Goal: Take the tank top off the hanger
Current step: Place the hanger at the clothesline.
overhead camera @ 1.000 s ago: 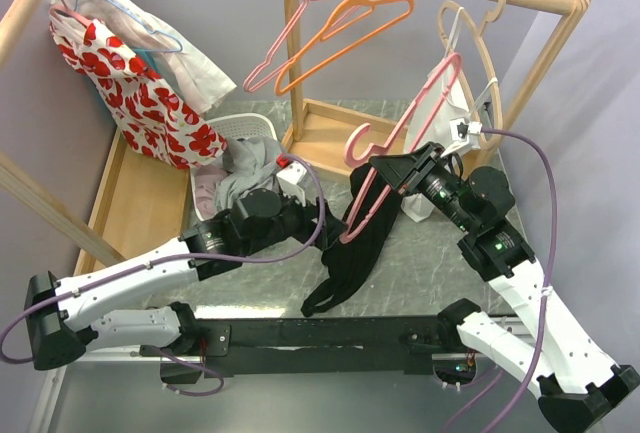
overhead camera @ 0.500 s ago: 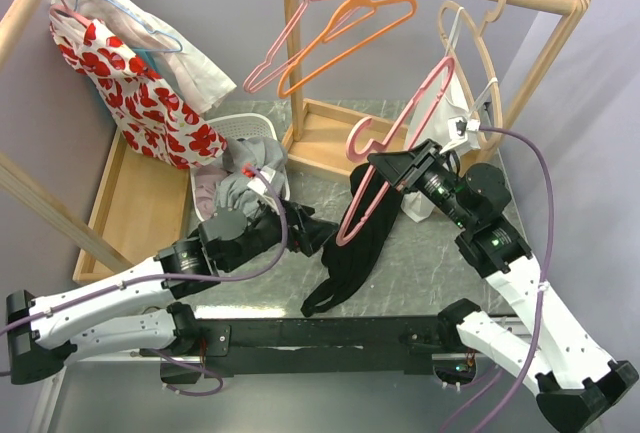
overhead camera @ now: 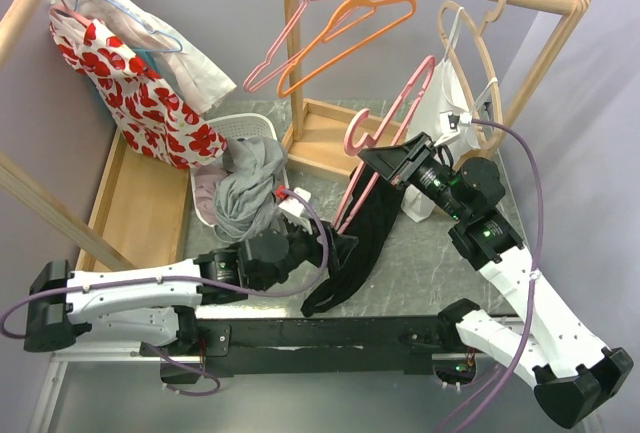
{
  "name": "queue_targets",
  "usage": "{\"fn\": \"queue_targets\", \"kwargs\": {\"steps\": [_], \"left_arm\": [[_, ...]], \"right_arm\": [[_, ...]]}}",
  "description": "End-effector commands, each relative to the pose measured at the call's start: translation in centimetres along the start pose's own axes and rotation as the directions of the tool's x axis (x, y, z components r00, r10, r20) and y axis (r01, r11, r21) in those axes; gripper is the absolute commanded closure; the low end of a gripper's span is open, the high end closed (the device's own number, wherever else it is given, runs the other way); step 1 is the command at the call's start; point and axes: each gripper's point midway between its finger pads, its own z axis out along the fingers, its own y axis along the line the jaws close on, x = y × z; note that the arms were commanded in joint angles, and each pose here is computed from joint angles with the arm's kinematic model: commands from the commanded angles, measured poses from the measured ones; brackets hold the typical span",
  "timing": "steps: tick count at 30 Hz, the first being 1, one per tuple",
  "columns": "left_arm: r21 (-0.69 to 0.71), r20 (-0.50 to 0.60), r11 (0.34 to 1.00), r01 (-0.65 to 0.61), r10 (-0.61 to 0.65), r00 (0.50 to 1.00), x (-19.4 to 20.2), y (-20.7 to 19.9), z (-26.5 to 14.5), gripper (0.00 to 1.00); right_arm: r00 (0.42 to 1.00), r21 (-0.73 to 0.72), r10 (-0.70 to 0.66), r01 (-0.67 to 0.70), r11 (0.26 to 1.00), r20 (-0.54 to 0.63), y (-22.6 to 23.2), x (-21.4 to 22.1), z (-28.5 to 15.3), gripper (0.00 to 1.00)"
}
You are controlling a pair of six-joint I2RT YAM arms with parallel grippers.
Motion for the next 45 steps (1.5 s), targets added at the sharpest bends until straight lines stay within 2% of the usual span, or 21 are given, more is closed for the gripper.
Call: {"fn": "queue_targets", "kwargs": {"steps": [1, 2, 3, 7, 14, 18, 20, 22, 25, 26, 28, 29, 31, 38, 39, 45], "left_arm": [[-0.127, 0.139, 0.992, -0.001, 0.018, 0.99, -2.3, 0.4, 0.1, 0.25], [-0.129, 0.139, 0.992, -0.003, 0.021, 0.99, -2.1, 0.1, -0.1, 0.28], [-0.147, 0.143, 0.989, -0.001, 0.022, 0.989, -2.0, 0.2, -0.1, 0.36], [-0.239, 0.173, 0.971, -0.008, 0.051, 0.984, -2.3, 1.0, -0.9, 0.59], [-0.242, 0.207, 0.97, -0.017, 0.068, 0.976, -3.9, 0.7, -1.5, 0.74], [-0.221, 0.204, 0.975, -0.038, 0.084, 0.975, -4.4, 0.1, -1.6, 0.87], [-0.219, 0.21, 0.975, -0.036, 0.083, 0.974, -4.9, -0.1, -1.6, 0.99], [-0.216, 0.217, 0.976, -0.038, 0.086, 0.972, -5.5, -0.3, -1.8, 0.99], [-0.226, 0.228, 0.973, -0.045, 0.098, 0.969, -6.4, -0.3, -2.1, 0.99], [-0.232, 0.229, 0.971, -0.05, 0.104, 0.968, -6.5, -0.2, -2.2, 0.99], [-0.249, 0.237, 0.967, -0.055, 0.116, 0.964, -7.0, 0.0, -2.4, 0.99], [-0.264, 0.244, 0.963, -0.055, 0.121, 0.962, -7.3, 0.3, -2.6, 0.99], [-0.283, 0.249, 0.957, -0.059, 0.133, 0.959, -7.7, 0.5, -2.8, 0.99], [-0.305, 0.235, 0.942, -0.137, 0.214, 0.948, -9.0, 0.2, -2.7, 0.99], [-0.288, 0.196, 0.938, -0.193, 0.255, 0.947, -8.3, -0.2, -2.2, 0.99], [-0.138, 0.075, 0.947, -0.291, 0.303, 0.95, -6.8, -3.1, -0.9, 0.99]], "right_arm": [[0.999, -0.126, 0.034, -0.029, 0.992, 0.037, 3.3, -1.4, -0.3, 0.99], [0.998, -0.126, 0.052, -0.048, 0.991, 0.036, 3.2, -1.3, -0.2, 0.99], [0.997, -0.125, 0.064, -0.059, 0.99, 0.031, 3.0, -1.1, -0.2, 0.99], [0.995, -0.117, 0.097, -0.094, 0.989, 0.022, 2.6, -0.8, -0.2, 1.0], [0.996, -0.063, 0.093, -0.094, 0.994, -0.017, 1.6, 0.0, -0.1, 1.0], [0.995, -0.053, 0.095, -0.098, 0.994, -0.041, 1.2, 0.5, 0.0, 0.99], [0.994, -0.038, 0.092, -0.094, 0.995, -0.058, 0.7, 0.8, 0.3, 0.97], [0.993, -0.037, 0.089, -0.092, 0.995, -0.074, 0.7, 1.1, 0.4, 0.93], [0.994, -0.033, 0.083, -0.086, 0.996, -0.077, 0.5, 1.2, 0.4, 0.8], [0.995, -0.031, 0.074, -0.077, 0.997, -0.073, 0.5, 1.1, 0.3, 0.7], [0.995, -0.03, 0.068, -0.07, 0.997, -0.07, 0.5, 1.0, 0.2, 0.57], [0.996, -0.032, 0.058, -0.061, 0.998, -0.069, 0.6, 1.0, 0.2, 0.43], [0.997, -0.034, 0.042, -0.044, 0.998, -0.067, 0.7, 0.8, 0.0, 0.33], [0.999, 0.019, -0.032, 0.033, 0.999, -0.032, 0.8, -0.4, -1.2, 0.25], [0.999, 0.025, -0.046, 0.046, 0.999, -0.019, 1.1, -0.8, -1.5, 0.25], [0.989, 0.151, -0.14, 0.133, 0.98, 0.041, 0.4, -2.5, -4.2, 0.21]]}}
